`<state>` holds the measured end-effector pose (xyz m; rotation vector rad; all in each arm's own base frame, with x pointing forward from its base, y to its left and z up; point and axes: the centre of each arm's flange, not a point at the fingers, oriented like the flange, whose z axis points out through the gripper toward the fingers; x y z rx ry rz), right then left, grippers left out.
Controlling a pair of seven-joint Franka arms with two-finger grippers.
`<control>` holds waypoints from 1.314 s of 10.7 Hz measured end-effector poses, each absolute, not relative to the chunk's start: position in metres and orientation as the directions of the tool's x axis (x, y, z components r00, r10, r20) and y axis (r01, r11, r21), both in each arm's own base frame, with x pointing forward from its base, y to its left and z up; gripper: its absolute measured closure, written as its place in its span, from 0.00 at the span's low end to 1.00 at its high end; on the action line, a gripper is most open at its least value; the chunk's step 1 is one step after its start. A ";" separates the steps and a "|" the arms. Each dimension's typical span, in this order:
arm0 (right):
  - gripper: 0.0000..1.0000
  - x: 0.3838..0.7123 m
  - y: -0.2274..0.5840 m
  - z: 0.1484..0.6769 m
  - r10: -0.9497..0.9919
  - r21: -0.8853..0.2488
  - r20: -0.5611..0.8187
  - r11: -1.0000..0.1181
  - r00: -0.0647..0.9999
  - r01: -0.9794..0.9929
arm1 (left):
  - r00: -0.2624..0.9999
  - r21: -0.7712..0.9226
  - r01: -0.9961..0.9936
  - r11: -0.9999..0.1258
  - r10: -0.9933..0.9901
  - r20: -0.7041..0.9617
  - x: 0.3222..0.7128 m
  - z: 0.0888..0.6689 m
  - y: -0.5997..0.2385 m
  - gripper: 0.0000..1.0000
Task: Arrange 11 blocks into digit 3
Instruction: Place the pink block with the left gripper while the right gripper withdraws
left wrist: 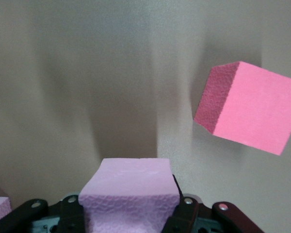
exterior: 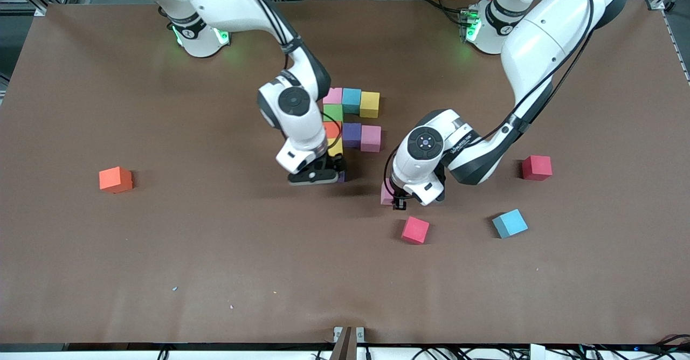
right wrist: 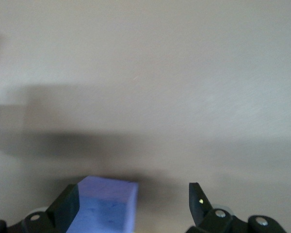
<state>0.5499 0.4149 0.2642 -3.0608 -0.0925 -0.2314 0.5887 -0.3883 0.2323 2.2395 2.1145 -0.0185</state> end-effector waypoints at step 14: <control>0.00 0.615 -0.002 0.493 0.146 0.003 -0.177 -0.989 0.973 0.149 | 0.054 -0.026 0.998 -0.054 0.998 -0.017 0.516 0.195 -0.486 0.44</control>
